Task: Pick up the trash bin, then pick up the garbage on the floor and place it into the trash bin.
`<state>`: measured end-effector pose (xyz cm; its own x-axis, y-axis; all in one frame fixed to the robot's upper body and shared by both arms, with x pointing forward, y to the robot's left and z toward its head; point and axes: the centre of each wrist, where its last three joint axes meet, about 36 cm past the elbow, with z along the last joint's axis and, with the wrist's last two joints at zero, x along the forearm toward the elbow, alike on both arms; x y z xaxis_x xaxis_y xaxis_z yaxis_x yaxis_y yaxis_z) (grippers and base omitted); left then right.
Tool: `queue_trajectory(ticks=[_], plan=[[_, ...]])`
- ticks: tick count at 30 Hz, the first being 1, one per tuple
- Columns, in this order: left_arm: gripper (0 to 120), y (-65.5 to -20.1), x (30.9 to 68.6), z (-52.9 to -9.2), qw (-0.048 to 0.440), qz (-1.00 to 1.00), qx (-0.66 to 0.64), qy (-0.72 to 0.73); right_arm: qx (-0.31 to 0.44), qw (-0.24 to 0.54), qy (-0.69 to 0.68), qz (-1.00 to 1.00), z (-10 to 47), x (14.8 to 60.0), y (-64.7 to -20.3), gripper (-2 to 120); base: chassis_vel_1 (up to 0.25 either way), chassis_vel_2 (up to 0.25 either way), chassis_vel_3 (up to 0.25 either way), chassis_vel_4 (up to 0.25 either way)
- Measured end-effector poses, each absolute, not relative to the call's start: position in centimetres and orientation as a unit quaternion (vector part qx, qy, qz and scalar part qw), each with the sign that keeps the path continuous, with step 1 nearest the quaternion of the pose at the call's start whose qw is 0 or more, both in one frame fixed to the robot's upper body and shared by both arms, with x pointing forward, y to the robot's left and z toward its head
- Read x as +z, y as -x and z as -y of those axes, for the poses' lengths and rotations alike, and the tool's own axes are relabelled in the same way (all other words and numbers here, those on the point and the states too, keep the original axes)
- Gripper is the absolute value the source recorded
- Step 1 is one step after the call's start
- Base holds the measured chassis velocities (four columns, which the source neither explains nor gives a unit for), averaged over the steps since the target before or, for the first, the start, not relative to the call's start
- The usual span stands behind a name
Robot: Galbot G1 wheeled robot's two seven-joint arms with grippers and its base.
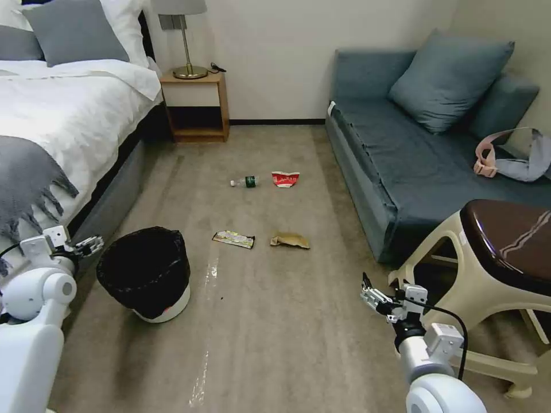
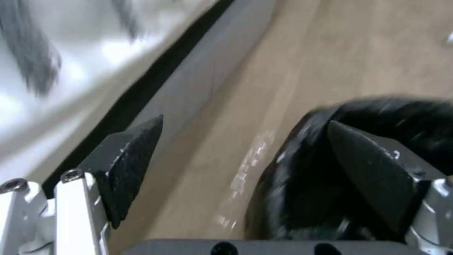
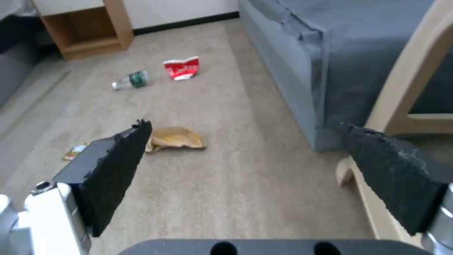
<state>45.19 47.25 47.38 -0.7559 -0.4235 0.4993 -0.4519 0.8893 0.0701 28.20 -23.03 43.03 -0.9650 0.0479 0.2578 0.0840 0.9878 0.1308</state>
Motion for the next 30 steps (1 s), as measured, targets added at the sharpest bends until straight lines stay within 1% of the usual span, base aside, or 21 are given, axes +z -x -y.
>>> queue_trajectory(ticks=[2,3,5,11,13,18,24,27,28,30], plan=[[93,-45.9,47.0,-47.7,0.286,0.928,0.029,-0.239,-0.074,0.126,0.031,0.989,23.0,42.9,-28.8,100,0.000,0.000,0.000,0.000],[93,-45.9,47.0,-47.7,0.286,0.928,0.029,-0.239,-0.074,0.126,0.031,0.989,23.0,42.9,-28.8,100,0.000,0.000,0.000,0.000],[92,-47.0,46.2,-47.8,0.304,0.922,0.030,-0.239,-0.078,0.121,0.028,0.989,23.0,42.9,-29.4,100,0.000,0.000,0.000,0.000],[90,-48.3,44.7,-46.5,0.313,0.920,0.025,-0.234,-0.080,0.119,0.027,0.989,23.0,42.6,-29.7,100,0.000,0.000,0.000,0.000],[86,-48.8,43.7,-45.4,0.318,0.920,0.023,-0.227,-0.079,0.118,0.027,0.989,23.2,42.4,-29.9,100,0.000,0.000,0.000,0.000],[86,-49.7,42.3,-44.4,0.329,0.918,0.023,-0.221,-0.082,0.116,0.028,0.990,23.5,42.4,-30.3,100,0.000,0.000,0.000,0.000],[86,-50.3,41.4,-44.6,0.337,0.913,0.021,-0.228,-0.084,0.116,0.029,0.989,23.7,42.2,-30.8,100,0.000,0.000,0.000,0.000],[86,-50.2,41.2,-45.1,0.338,0.911,0.020,-0.234,-0.099,0.118,0.025,0.988,23.7,42.2,-31.0,100,0.000,0.000,0.000,0.000],[86,-50.2,40.9,-45.5,0.340,0.910,0.018,-0.238,-0.123,0.126,0.020,0.984,23.5,42.6,-31.1,100,0.000,0.000,0.000,0.000],[86,-50.2,40.6,-45.8,0.342,0.908,0.018,-0.241,-0.134,0.129,0.018,0.982,23.4,43.0,-31.2,100,0.000,0.000,0.000,0.000]])
